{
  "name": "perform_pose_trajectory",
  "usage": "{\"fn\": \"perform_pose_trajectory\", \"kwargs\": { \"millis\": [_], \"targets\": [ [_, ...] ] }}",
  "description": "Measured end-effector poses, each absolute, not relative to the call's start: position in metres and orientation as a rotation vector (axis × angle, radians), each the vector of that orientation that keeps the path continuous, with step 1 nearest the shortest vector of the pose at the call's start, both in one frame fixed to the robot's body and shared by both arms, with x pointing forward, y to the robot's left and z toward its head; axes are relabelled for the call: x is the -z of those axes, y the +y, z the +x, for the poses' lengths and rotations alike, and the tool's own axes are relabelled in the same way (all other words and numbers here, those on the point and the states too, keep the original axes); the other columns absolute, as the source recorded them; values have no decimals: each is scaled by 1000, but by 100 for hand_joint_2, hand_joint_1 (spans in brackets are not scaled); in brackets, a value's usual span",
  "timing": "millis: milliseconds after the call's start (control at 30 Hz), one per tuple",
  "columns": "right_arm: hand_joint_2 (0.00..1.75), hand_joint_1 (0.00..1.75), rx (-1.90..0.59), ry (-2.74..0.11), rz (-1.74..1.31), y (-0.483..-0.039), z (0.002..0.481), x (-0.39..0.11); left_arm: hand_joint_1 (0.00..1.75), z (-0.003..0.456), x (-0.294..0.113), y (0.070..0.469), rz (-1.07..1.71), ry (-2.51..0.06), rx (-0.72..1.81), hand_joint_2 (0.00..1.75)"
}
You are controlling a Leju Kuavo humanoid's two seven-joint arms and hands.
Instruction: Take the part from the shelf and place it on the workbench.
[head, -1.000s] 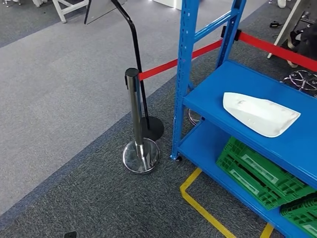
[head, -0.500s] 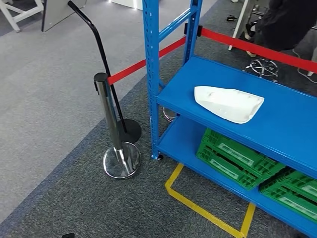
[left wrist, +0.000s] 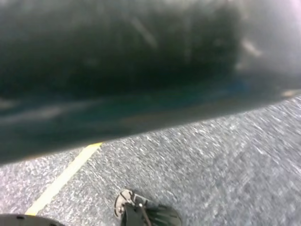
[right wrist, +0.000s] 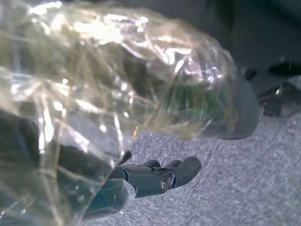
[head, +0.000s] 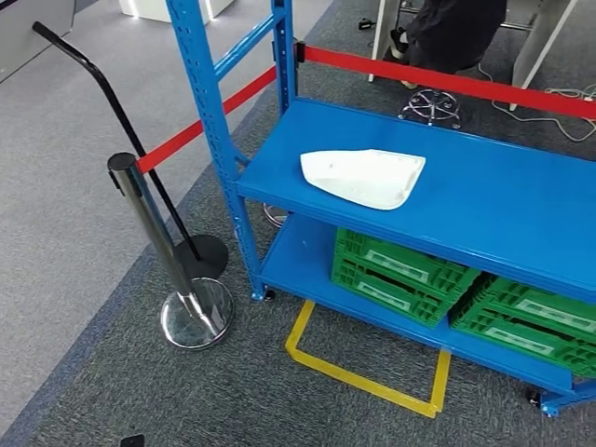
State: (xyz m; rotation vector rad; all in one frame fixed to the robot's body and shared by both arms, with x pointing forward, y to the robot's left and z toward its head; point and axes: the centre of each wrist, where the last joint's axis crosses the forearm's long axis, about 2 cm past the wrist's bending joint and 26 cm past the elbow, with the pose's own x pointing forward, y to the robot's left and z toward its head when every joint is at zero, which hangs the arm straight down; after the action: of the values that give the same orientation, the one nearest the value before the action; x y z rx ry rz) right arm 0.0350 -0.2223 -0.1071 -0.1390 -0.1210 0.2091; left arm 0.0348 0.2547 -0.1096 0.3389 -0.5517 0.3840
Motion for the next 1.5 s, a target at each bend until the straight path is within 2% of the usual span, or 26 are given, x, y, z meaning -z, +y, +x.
{"fn": "perform_pose_trajectory", "kwargs": {
  "millis": [1500],
  "targets": [
    [0,0,-223,-90,-142,-222,36,107,0,38,109,255,336,-559,-374,0]
  ]
}}
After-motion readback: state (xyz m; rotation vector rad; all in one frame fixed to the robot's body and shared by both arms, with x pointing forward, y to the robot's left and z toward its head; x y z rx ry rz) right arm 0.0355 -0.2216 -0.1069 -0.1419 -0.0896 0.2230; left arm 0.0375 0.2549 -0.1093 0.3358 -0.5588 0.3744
